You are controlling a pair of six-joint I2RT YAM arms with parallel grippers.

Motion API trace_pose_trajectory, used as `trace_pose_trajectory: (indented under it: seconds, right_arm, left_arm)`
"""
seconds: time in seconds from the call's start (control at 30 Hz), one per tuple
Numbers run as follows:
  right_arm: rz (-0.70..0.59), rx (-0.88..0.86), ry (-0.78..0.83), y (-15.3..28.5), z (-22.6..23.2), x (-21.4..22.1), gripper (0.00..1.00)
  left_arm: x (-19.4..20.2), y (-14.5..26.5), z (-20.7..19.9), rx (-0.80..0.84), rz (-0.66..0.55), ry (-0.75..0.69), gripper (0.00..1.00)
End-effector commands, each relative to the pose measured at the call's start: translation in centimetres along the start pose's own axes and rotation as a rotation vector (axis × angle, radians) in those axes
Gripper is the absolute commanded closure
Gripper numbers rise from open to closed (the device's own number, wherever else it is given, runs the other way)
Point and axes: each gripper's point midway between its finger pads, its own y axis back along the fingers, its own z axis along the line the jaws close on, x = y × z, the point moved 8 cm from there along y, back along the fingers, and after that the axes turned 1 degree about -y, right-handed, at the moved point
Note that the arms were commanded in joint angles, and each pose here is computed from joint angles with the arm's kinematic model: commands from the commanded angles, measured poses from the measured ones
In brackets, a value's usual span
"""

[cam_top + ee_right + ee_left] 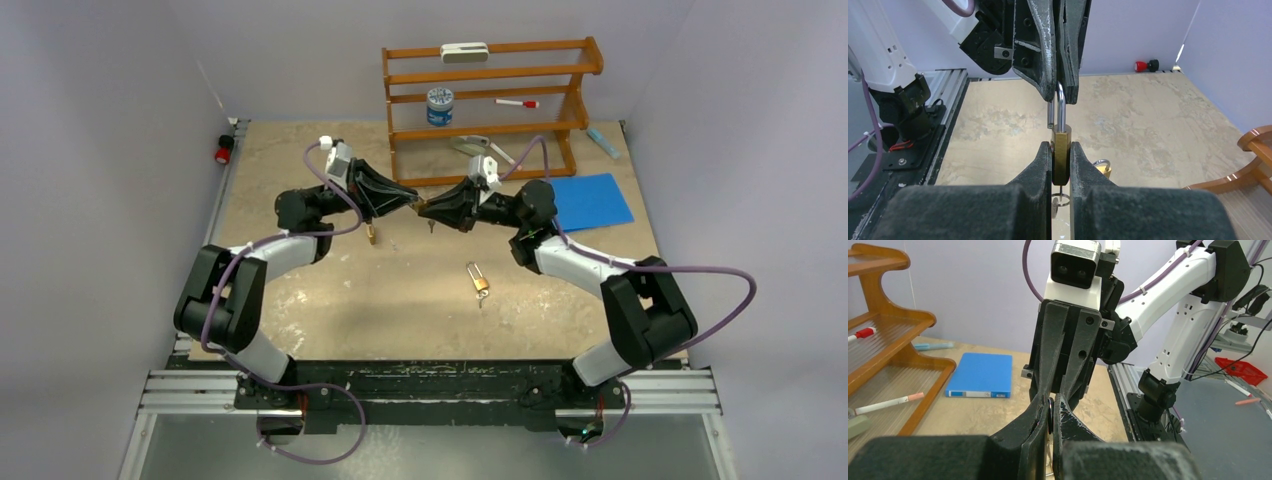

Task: Lock with the key
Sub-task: Lock the lock.

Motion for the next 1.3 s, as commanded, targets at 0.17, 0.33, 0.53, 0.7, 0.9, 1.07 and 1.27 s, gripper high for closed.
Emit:
trace_pose_trajectory:
  seconds: [0.17,0.33,0.53,0.7,0.9,1.07,1.27]
  right_arm:
    - [0.017,-0.135,0.002,-0.8,1.3,-0.3,1.0]
    - [0.024,-0.143,-0.01,-0.7,1.4,0.0,1.0]
    - [-0.005,-0.141,0.018,-1.2,1.0,-1.2,1.0]
    - [-0.051,-0.146,0.036,-1.9,0.4,-2.2,1.0]
    - [-0.09,-0.159,0.057,-2.6,-0.1,-3.2,1.0]
    - [-0.113,-0.146,0.081,-2.8,-0.3,-3.7,1.0]
    - [-0.144,-0.158,0.098,-2.9,-0.2,-4.6,1.0]
  left_arm:
    - [-4.9,-0.1,-1.3,0.1,-0.066,-0.269,1.0]
    - [-4.8,0.1,-1.1,0.09,-0.067,-0.264,1.0]
    - [-3.7,0.3,-1.1,0.066,-0.074,-0.227,1.0]
    - [-2.0,0.2,-1.3,0.057,-0.076,-0.174,1.0]
    - [-0.3,-0.2,-1.2,0.046,-0.075,-0.105,1.0]
    - [0.8,-0.1,-1.0,0.035,-0.069,-0.065,1.0]
    - [1.8,0.1,-0.8,0.024,-0.055,-0.039,1.0]
